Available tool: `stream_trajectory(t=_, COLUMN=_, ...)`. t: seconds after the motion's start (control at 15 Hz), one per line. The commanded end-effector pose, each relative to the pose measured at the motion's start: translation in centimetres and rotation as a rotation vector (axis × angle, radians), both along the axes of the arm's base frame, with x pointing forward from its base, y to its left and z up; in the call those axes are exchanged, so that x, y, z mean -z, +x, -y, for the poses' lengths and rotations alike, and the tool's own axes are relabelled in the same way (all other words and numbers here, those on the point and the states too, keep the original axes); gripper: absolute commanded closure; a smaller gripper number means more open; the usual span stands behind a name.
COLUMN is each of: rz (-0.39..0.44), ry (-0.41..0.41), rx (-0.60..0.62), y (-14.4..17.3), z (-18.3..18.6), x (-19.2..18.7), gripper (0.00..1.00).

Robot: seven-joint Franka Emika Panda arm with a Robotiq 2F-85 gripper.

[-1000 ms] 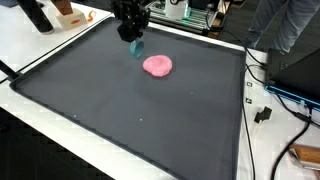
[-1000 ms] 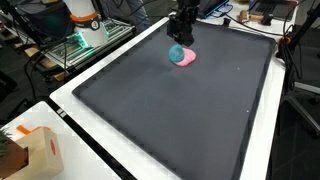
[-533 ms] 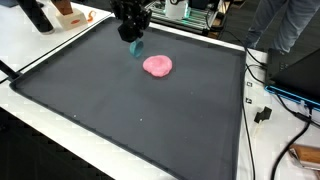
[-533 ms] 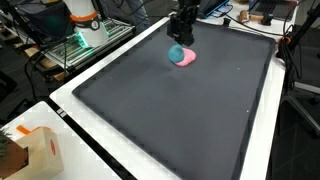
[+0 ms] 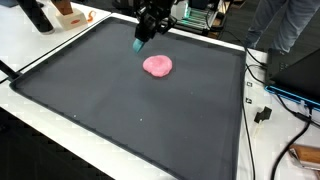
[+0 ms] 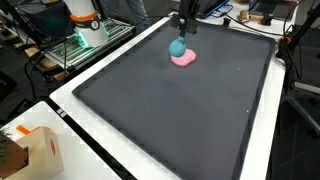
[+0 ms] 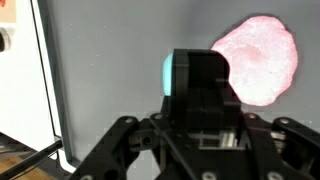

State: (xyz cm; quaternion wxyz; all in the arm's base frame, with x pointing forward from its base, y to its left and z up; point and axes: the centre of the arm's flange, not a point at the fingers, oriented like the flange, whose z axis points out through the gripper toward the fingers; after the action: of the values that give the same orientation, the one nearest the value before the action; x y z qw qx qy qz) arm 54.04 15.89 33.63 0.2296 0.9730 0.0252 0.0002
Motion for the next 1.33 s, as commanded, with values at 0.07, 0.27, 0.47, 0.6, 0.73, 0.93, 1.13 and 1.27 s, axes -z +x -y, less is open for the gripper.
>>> stream_trajectory(t=0.07, rz=0.026, ry=-0.256, rx=-0.012, y=-1.4, z=-5.0, x=2.3, gripper=0.75)
stream_trajectory(t=0.27, rz=0.059, ry=-0.377, rx=-0.004, y=-1.5, z=-6.9, x=4.2, gripper=0.75)
stream_trajectory(t=0.47, rz=0.093, ry=-0.463, rx=0.008, y=-1.1, z=-8.0, x=6.2, gripper=0.75)
stream_trajectory(t=0.6, rz=0.115, ry=-0.519, rx=0.02, y=-0.8, z=-8.4, x=7.5, gripper=0.75)
stream_trajectory(t=0.73, rz=0.134, ry=-0.567, rx=0.035, y=-0.5, z=-8.7, x=8.5, gripper=0.75)
stream_trajectory(t=0.93, rz=0.152, ry=-0.625, rx=0.066, y=-0.2, z=-9.1, x=9.7, gripper=0.75)
stream_trajectory(t=1.13, rz=0.154, ry=-0.667, rx=0.095, y=-0.1, z=-9.4, x=10.7, gripper=0.75)
stream_trajectory(t=1.27, rz=0.149, ry=-0.689, rx=0.113, y=-0.1, z=-9.5, x=11.2, gripper=0.75)
